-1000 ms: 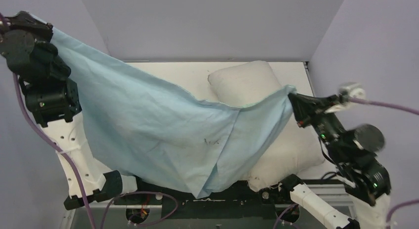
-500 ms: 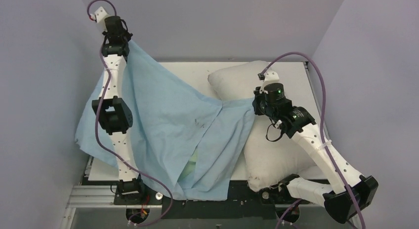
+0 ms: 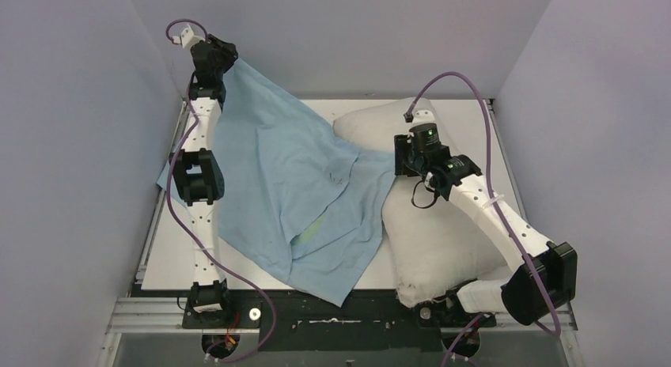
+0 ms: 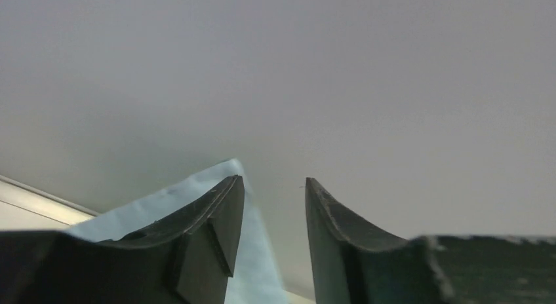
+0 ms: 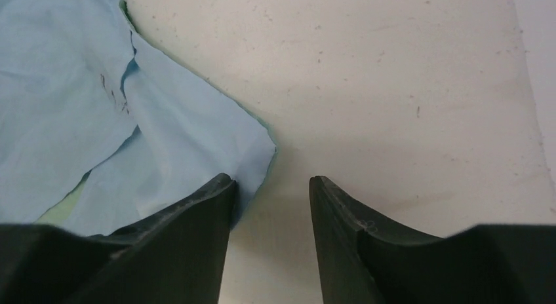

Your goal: Put the pillow into the pillowcase

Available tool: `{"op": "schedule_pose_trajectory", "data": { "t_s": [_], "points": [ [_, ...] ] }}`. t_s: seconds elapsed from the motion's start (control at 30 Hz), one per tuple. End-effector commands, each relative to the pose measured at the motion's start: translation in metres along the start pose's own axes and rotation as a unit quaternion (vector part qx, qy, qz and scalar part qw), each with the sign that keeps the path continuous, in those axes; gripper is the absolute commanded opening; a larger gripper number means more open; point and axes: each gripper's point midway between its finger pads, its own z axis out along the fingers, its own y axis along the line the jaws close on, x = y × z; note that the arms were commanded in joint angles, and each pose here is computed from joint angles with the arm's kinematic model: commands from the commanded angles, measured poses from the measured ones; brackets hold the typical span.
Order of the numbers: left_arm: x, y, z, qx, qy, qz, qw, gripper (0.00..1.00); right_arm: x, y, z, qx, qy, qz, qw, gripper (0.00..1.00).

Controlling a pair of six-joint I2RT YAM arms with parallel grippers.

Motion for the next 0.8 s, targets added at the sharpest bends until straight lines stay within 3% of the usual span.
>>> {"op": "schedule_pose_trajectory", "data": {
  "t_s": [0.0, 0.07, 0.2, 0.33, 0.6, 0.77],
  "points": [
    [-0.009, -0.047, -0.013, 0.076, 0.019, -0.043, 0.996, 0.48, -0.029, -0.011, -0.018, 0.004, -0.028, 0.012, 1.000, 0.55],
    [-0.003, -0.043, -0.023, 0.064, 0.046, -0.042, 0.996, 0.54, -0.034, -0.017, -0.026, 0.008, -0.028, 0.021, 0.999, 0.70],
    [-0.004, -0.046, -0.056, 0.051, 0.086, -0.019, 0.995, 0.64, -0.037, -0.034, -0.041, 0.032, -0.021, 0.022, 0.999, 0.82],
    [0.000, -0.051, -0.101, 0.033, 0.136, -0.003, 0.990, 0.67, -0.029, -0.056, -0.051, 0.057, -0.002, 0.019, 0.998, 1.00],
    [0.056, -0.079, -0.212, 0.043, 0.267, 0.069, 0.960, 0.68, -0.013, -0.087, -0.048, 0.080, 0.032, 0.030, 0.996, 1.00],
    [0.094, -0.085, -0.283, 0.070, 0.335, 0.096, 0.935, 0.67, -0.016, -0.079, -0.010, 0.046, 0.012, 0.066, 0.997, 1.00]
  ]
}}
